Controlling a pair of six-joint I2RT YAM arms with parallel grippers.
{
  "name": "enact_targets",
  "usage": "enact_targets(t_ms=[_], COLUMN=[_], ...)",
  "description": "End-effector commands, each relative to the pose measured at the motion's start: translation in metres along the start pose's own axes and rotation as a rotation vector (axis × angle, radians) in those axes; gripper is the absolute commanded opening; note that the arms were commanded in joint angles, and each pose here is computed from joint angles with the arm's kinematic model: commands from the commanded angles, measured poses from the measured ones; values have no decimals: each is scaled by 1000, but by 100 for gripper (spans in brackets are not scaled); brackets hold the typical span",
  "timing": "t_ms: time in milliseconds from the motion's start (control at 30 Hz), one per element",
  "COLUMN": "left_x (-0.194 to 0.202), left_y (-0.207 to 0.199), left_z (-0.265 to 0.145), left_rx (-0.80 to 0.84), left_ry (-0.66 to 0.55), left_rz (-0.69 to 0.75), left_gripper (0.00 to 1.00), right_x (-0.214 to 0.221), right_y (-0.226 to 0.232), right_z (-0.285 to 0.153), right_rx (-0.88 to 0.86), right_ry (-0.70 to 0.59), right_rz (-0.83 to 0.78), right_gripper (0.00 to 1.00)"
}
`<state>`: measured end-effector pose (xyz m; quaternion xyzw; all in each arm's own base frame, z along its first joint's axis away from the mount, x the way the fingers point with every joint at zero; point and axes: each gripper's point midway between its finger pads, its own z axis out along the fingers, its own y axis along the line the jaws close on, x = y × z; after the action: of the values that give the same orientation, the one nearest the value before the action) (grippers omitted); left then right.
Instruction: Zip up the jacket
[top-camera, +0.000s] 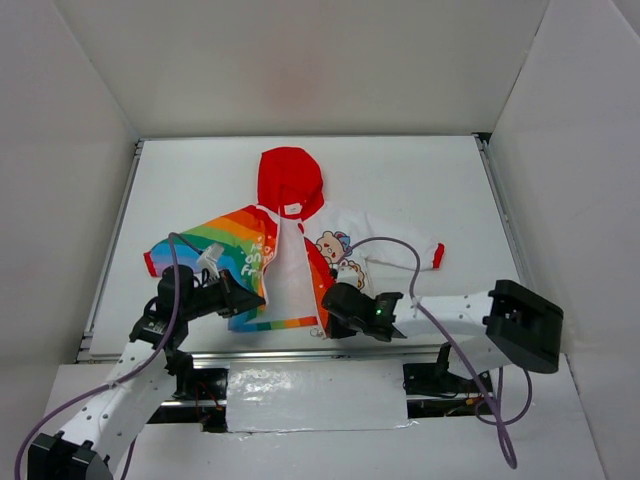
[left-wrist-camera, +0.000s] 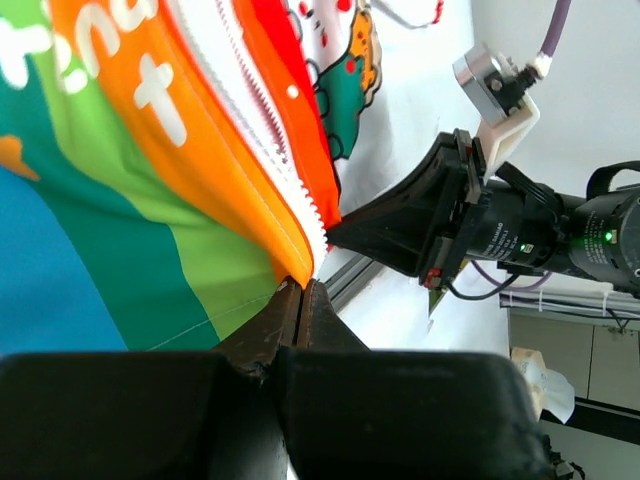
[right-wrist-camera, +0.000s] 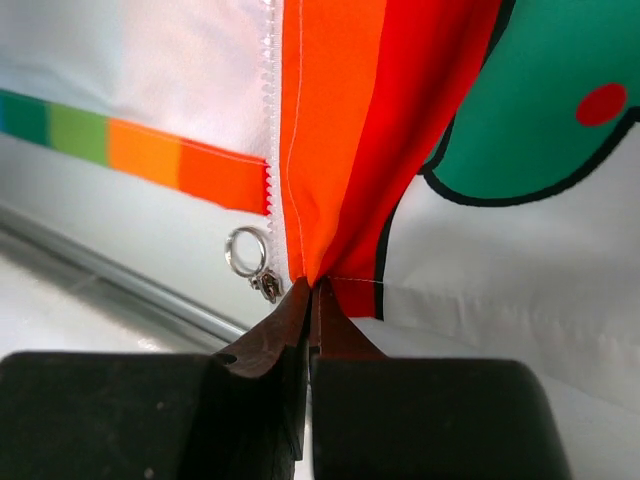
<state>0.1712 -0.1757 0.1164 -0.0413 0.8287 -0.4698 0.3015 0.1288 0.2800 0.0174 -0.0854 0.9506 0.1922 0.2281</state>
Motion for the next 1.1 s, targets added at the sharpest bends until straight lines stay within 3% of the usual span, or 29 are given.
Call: enact_targets(t_ms=[0,267,600,667,867,1067], left_x=[-9,-22,-36,-39,-41,-46], left_y=[-20,-43,-61,-65,-67,-73], left_z=[1,2,-2,-3,3,1], left_rx=[115,252,335,357,338,352], left_ry=[-40,-116,-200,-218,-202,-231], left_rz=[41,32,60,72,84,104], left_gripper=[0,0,0,0,0,0], right_x=[-34,-66,-80,-89,-114,-129], right_y=[37,54,59,67,89,104], right_z=[-18,-56,-89,-111,-116,-110], right_rx=[-208,-453,-675,-777,-773,-765], right_ry=[-154,-381,-620,-725,-789,-765], right_rz=[96,180,81,47,-23,-11], right_gripper=[0,0,0,0,0,0])
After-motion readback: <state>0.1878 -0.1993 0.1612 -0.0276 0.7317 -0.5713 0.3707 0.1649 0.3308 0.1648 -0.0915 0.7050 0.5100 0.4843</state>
